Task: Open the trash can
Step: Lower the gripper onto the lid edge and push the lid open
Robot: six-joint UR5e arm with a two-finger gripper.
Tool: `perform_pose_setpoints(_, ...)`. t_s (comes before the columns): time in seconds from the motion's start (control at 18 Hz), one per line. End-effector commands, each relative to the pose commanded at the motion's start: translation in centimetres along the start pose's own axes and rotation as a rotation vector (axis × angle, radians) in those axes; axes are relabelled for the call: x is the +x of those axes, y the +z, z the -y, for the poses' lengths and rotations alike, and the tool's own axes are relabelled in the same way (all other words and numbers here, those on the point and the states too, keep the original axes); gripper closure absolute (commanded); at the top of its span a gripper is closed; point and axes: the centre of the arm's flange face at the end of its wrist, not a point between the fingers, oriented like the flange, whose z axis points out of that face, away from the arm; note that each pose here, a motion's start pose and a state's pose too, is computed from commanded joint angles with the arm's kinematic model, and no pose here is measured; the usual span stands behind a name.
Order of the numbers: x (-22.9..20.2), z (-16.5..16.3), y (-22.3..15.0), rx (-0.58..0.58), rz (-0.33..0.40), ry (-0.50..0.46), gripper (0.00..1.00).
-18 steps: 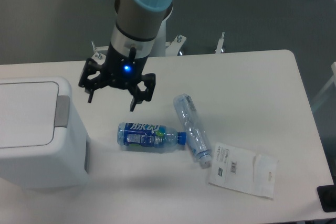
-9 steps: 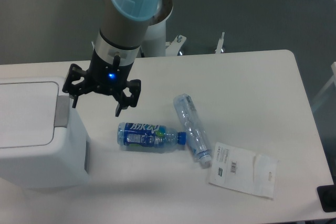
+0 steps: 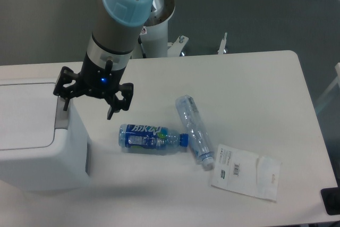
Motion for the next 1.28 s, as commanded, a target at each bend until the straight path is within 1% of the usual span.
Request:
perform_pose_setpoints(0.22,0.0,0.0,0.1,-0.001,0.000,-0.002,0.00)
perform_pose_setpoints(0.5,-0.5,0.2,1.1,-0.016,-0.002,-0.007,0.00)
perform_pose_setpoints(1.28,-0.6,0.5,1.1,-0.002,0.001,-0.002,0.00)
